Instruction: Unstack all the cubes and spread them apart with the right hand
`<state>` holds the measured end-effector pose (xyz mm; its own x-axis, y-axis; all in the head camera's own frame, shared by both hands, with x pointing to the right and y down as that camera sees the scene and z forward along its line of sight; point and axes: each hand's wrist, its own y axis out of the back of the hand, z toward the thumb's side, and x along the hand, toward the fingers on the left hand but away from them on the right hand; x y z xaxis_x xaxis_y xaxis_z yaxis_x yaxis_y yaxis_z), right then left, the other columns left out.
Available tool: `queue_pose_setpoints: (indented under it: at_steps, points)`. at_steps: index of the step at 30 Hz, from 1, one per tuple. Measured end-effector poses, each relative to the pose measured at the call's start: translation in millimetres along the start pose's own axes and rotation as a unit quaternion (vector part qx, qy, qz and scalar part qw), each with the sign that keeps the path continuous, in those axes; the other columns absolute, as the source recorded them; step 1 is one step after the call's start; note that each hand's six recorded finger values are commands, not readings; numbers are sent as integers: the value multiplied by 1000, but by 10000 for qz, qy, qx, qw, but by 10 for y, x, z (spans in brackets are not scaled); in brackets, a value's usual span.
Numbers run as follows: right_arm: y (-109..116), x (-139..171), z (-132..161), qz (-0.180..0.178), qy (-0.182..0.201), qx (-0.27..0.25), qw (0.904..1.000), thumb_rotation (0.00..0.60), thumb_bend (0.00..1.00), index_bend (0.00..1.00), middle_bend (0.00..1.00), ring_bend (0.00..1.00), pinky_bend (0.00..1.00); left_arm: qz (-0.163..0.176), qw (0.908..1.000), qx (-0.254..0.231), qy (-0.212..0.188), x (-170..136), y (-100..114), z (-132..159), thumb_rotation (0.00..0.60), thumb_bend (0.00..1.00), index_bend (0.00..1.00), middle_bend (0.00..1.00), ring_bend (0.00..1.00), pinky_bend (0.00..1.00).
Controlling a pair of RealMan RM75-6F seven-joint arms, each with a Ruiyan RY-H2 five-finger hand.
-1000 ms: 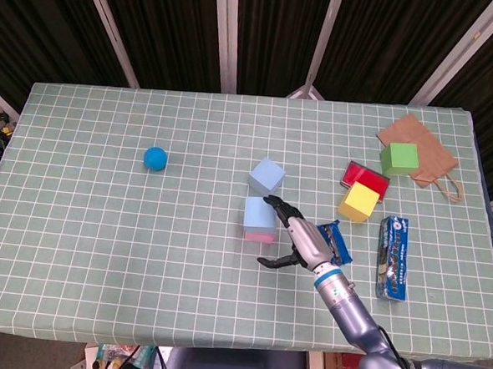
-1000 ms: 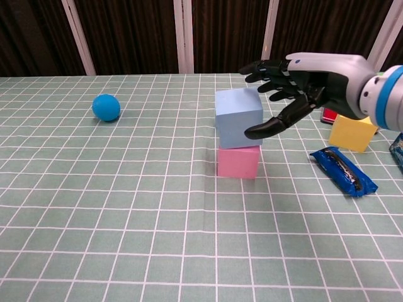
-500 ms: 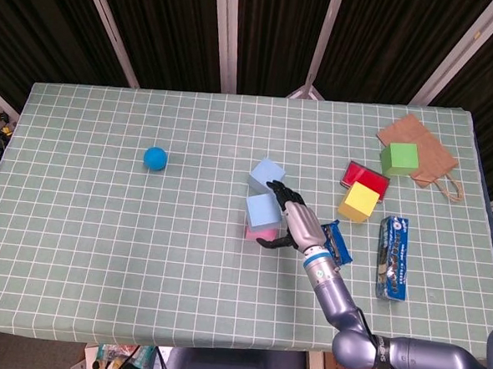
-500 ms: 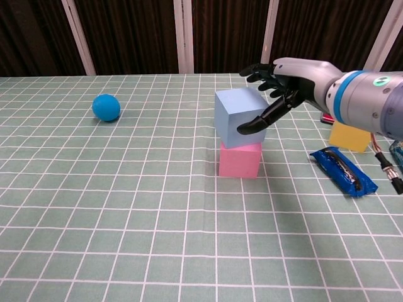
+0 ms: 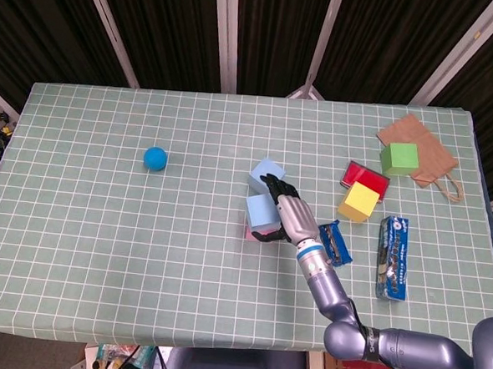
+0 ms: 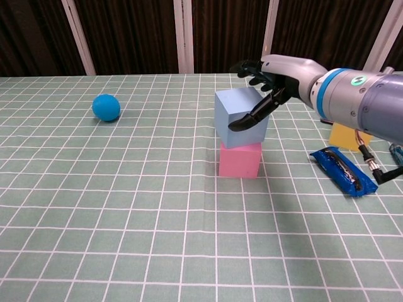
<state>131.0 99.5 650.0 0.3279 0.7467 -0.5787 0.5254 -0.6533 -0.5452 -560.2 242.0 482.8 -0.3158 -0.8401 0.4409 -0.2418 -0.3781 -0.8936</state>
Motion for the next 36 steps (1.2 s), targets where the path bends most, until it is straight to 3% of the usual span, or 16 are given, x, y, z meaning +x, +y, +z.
queue_pose_setpoints:
  at_steps: [5, 14, 19, 27, 36]
  points:
    - [-51, 5, 78, 2, 191, 27, 9998, 600, 182, 11, 37, 0, 0, -13, 10000, -4, 15, 7, 1, 0, 600, 254, 150, 0, 0, 0]
    - [-127, -24, 121, 22, 211, 171, 9996, 600, 181, 146, 156, 47, 0, 9, 10000, -32, -3, 7, 13, -2, 600, 255, 150, 0, 0, 0]
    - [-121, -57, 99, -22, 98, 258, 9996, 600, 181, 200, 250, 184, 0, 4, 10000, -34, 0, 9, 16, -7, 600, 255, 151, 0, 0, 0]
    - [17, -93, 51, -421, -51, 401, 9983, 600, 184, 250, 336, 379, 5, -16, 10000, -15, -13, 9, 7, 2, 600, 254, 156, 0, 0, 0]
    - [151, -63, -20, -637, -54, 436, 9970, 600, 211, 282, 463, 589, 147, -29, 10000, 2, -16, 4, -3, 10, 600, 255, 159, 0, 0, 0]
